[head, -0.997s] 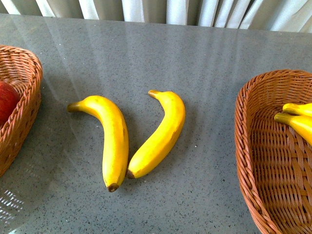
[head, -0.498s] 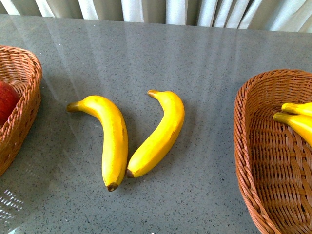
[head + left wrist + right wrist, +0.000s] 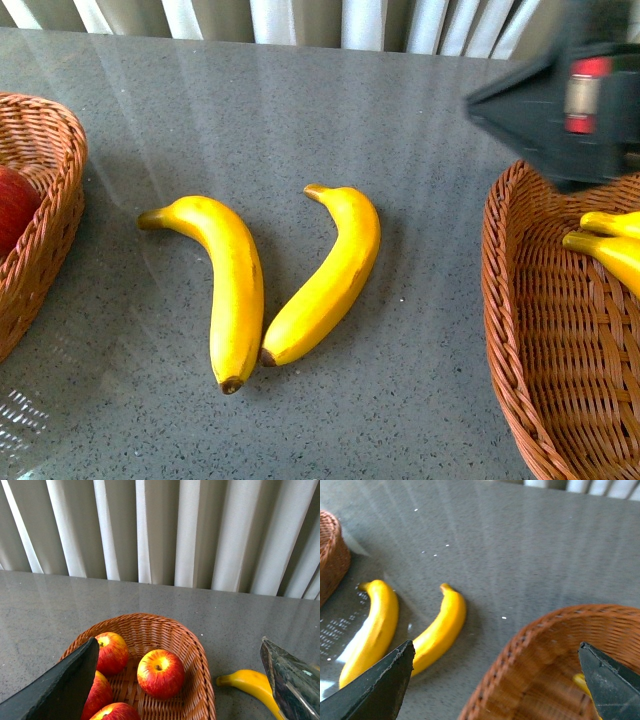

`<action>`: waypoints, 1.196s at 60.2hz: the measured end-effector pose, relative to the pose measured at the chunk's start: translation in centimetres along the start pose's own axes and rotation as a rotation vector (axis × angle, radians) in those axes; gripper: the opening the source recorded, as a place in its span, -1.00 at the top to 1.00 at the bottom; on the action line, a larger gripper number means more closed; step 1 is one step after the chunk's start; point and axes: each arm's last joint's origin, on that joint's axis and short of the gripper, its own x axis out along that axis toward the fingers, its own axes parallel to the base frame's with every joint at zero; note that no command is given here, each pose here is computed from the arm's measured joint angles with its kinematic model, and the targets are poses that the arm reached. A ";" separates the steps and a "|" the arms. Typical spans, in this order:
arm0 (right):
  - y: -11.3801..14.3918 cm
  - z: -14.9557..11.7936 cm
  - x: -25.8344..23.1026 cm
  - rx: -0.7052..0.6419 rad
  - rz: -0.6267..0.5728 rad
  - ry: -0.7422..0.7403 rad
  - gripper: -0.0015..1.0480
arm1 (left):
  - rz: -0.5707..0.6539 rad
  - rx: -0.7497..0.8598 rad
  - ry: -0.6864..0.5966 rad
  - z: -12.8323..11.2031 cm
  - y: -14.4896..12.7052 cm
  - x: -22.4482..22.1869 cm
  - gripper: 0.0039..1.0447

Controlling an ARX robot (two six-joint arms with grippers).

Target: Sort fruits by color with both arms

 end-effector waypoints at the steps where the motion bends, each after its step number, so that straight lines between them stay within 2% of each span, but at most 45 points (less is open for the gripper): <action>1: 0.4 0.2 0.8 -0.004 0.008 0.012 -0.82 | 0.000 0.000 0.000 0.0 0.0 0.0 -0.83; 10: 2.7 0.8 6.0 -0.007 0.037 0.094 -0.82 | 0.000 0.000 0.000 0.0 0.0 0.0 -0.83; 22: 4.2 0.3 12.1 0.055 0.073 0.220 -0.82 | 0.000 0.000 0.000 0.0 0.0 0.0 -0.83; 34: 6.3 0.3 16.6 0.049 0.100 0.309 -0.82 | 0.000 0.000 0.000 0.0 0.0 0.0 -0.83; 50: 9.1 0.4 19.1 -0.038 0.149 0.352 -0.82 | 0.000 0.000 0.000 0.0 0.0 0.0 -0.83; 72: 11.1 -0.5 20.9 -0.089 0.182 0.402 -0.82 | 0.000 0.000 0.000 0.0 0.0 0.0 -0.83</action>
